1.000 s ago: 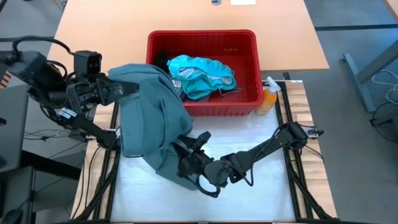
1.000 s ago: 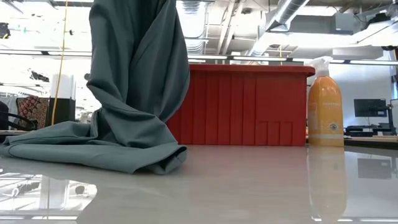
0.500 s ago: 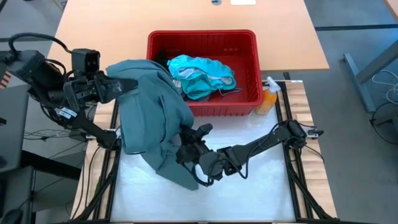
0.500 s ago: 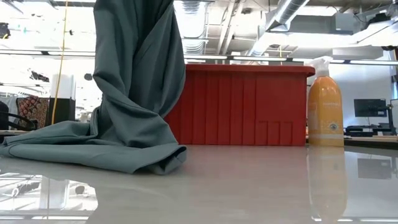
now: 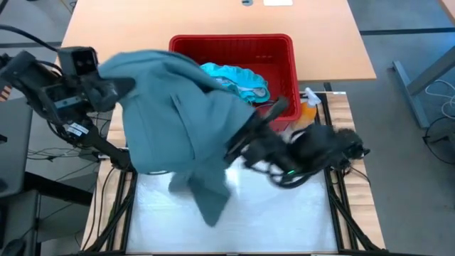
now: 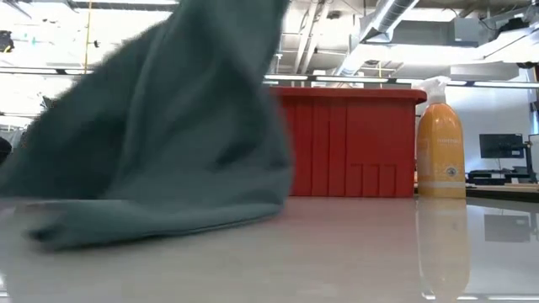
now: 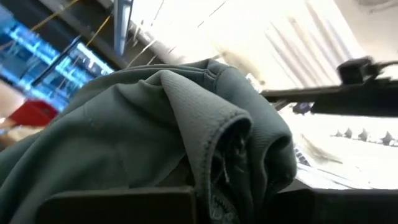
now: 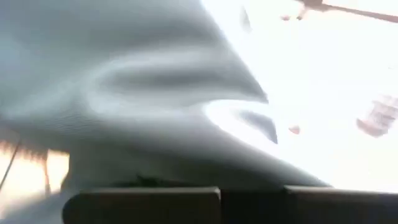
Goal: Fold Laundry from Bin
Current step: Fold the light blue pants
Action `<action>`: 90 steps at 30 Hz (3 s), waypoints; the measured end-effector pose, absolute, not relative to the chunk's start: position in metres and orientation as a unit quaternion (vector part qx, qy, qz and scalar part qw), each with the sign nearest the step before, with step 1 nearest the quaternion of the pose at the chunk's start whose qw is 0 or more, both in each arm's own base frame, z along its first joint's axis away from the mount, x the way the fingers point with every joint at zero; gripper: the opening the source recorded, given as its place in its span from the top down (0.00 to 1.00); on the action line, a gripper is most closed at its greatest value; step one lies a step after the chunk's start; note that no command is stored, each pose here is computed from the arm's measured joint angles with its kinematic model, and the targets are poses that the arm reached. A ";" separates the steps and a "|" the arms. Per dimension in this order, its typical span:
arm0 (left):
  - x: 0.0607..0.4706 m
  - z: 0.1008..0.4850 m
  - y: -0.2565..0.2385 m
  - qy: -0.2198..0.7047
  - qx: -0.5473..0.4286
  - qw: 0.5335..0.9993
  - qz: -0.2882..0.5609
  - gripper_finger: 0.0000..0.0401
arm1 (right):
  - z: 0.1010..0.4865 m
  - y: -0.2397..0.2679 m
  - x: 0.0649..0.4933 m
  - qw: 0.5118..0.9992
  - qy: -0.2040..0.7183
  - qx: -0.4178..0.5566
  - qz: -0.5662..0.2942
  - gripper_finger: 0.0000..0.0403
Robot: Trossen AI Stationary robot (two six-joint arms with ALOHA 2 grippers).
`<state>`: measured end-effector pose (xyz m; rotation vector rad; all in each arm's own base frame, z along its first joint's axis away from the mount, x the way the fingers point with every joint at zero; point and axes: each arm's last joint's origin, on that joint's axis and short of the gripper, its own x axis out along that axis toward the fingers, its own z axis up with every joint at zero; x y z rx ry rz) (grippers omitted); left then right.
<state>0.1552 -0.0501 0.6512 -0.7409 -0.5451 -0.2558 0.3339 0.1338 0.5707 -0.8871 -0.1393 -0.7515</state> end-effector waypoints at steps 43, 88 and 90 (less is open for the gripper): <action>0.150 0.661 -0.050 -0.324 -0.309 0.880 -0.158 0.94 | 0.615 0.106 0.273 0.931 -0.238 -0.232 -0.151 0.95; 0.180 0.653 -0.045 -0.313 -0.220 0.914 -0.133 0.94 | 0.618 0.066 0.295 0.833 -0.228 -0.392 -0.317 0.95; 0.181 0.653 -0.041 -0.317 -0.210 0.917 -0.120 0.94 | 0.620 0.052 0.296 0.820 -0.239 -0.419 -0.309 0.95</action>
